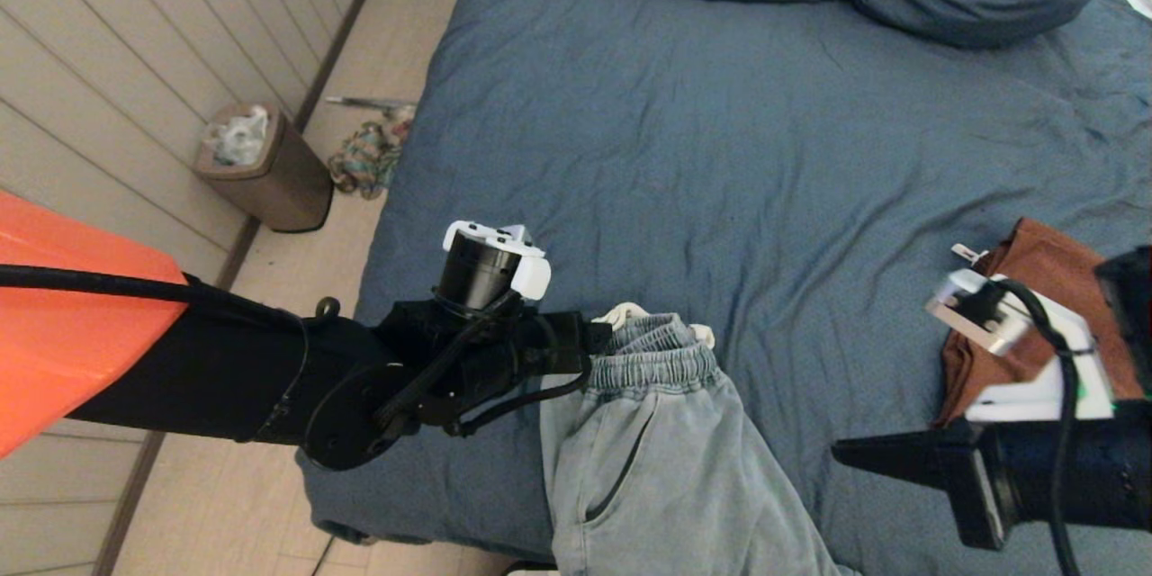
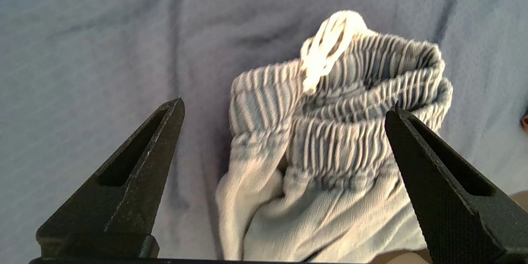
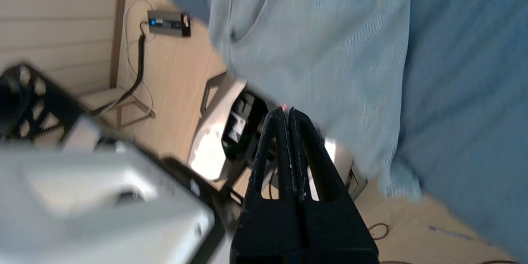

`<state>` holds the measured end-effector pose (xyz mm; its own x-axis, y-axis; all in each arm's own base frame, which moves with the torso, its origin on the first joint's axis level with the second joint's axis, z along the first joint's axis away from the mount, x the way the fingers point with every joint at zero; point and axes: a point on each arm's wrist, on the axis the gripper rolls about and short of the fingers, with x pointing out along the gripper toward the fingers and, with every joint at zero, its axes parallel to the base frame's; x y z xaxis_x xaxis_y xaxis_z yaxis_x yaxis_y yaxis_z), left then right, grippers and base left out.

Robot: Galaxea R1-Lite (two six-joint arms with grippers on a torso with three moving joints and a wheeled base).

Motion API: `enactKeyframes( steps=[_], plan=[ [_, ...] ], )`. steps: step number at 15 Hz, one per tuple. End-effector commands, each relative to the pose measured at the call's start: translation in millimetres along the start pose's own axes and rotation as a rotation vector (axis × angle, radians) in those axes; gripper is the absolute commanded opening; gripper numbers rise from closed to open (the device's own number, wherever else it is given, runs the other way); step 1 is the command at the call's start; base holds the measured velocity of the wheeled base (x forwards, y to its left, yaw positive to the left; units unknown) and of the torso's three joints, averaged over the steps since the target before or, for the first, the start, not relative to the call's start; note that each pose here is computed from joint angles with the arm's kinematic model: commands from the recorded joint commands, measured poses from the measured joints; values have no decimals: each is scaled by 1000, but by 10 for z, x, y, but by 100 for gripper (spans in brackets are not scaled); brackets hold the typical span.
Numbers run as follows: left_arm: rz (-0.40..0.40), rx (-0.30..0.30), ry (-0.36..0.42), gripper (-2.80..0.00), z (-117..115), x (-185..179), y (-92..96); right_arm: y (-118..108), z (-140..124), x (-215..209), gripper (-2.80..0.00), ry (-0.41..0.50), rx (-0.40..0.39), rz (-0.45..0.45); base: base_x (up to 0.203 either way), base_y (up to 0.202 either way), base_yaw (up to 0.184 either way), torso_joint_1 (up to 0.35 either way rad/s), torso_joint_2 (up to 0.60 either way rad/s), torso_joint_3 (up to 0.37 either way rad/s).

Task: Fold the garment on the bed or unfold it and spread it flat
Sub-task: Unford the blue shorts

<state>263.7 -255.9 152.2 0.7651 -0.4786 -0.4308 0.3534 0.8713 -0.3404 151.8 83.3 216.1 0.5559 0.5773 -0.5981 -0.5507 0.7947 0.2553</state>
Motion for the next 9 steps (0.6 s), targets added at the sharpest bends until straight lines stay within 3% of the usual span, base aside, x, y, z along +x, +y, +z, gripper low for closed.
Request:
enactKeyframes(
  steps=[1, 5, 9],
  plan=[
    [24, -13, -2, 0, 6, -92, 109, -59, 257, 443, -280, 83, 20, 1, 0, 0, 0, 0, 0, 0],
    [80, -3, 97, 0, -314, -79, 294, 182, 424, 920, -280, 159, -54, 43, 0, 0, 0, 0, 0, 0],
    [96, -11, 52, 0, -443, 135, 442, 418, 453, 1216, -280, 226, -116, 47, 0, 0, 0, 0, 0, 0]
  ],
)
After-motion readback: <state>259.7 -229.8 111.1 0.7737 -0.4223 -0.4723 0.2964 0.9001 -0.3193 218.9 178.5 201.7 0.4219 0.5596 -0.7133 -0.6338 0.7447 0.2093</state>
